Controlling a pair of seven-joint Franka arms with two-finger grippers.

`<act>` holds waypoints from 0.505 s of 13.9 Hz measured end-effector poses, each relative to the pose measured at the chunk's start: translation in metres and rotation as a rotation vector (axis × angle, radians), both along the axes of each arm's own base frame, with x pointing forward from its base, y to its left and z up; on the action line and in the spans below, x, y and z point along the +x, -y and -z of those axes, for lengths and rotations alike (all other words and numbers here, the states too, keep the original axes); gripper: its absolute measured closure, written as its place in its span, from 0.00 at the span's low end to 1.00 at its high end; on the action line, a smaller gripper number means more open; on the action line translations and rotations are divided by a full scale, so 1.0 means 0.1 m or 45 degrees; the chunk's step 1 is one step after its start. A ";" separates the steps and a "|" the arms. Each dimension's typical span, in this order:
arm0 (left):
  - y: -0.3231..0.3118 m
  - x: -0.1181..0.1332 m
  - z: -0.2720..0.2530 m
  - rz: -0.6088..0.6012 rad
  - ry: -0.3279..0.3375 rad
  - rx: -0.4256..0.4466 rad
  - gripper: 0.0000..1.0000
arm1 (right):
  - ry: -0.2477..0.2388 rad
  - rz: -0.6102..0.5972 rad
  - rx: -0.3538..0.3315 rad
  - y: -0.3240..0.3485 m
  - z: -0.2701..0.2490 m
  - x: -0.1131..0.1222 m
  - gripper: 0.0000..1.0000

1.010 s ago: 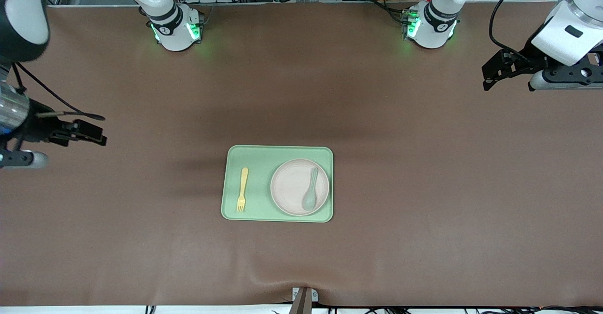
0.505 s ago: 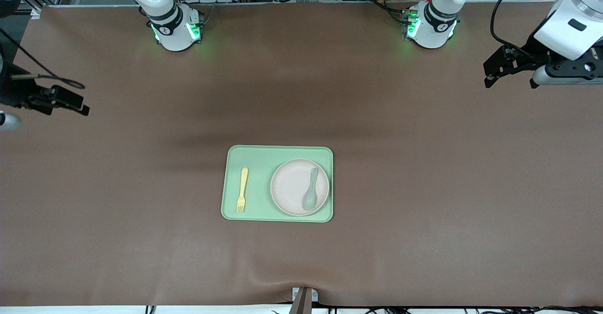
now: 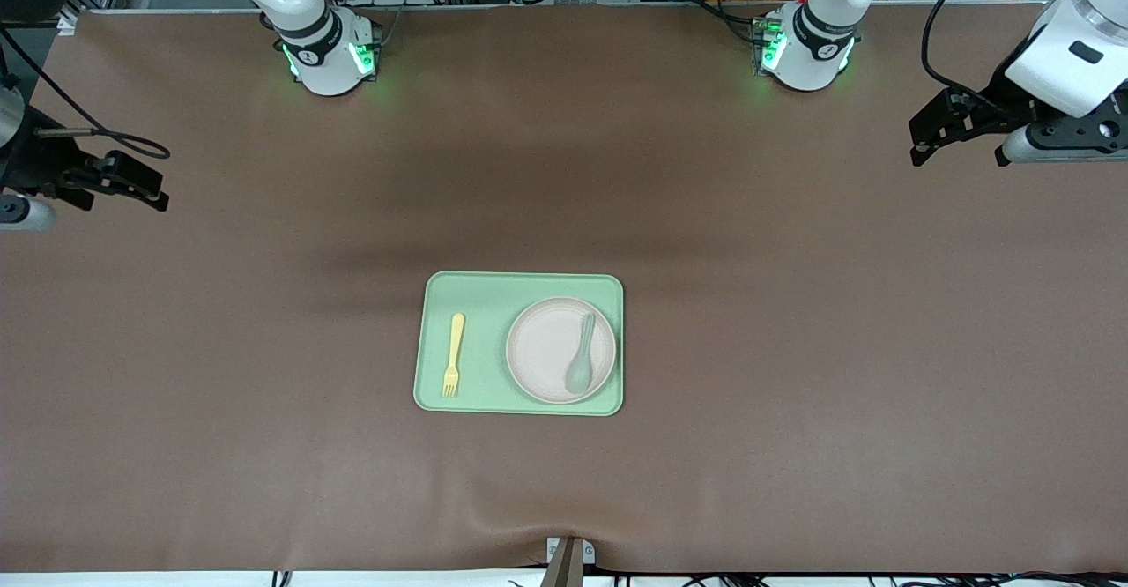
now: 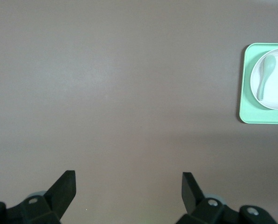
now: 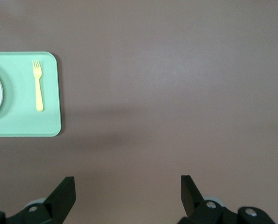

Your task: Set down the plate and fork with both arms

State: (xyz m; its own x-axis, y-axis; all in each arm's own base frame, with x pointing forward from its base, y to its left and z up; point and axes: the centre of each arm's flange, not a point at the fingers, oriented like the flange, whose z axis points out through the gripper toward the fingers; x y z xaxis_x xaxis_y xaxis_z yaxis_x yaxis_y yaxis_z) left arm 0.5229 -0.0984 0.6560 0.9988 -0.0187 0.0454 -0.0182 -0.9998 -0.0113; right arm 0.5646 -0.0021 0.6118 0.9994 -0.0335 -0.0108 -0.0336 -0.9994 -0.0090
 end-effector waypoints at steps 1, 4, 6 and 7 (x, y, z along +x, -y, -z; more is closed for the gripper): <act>0.00 0.00 0.00 0.000 -0.001 0.000 0.00 | 0.011 0.005 -0.003 0.03 -0.05 0.05 0.00; -0.01 0.01 0.02 -0.003 -0.005 0.003 0.00 | 0.034 0.012 -0.006 0.07 -0.17 0.11 0.00; -0.02 0.02 0.03 -0.004 -0.006 0.010 0.00 | 0.014 0.007 -0.006 0.04 -0.18 0.08 0.00; -0.03 0.02 0.03 -0.006 -0.008 0.010 0.00 | 0.005 0.005 -0.005 0.03 -0.17 0.08 0.00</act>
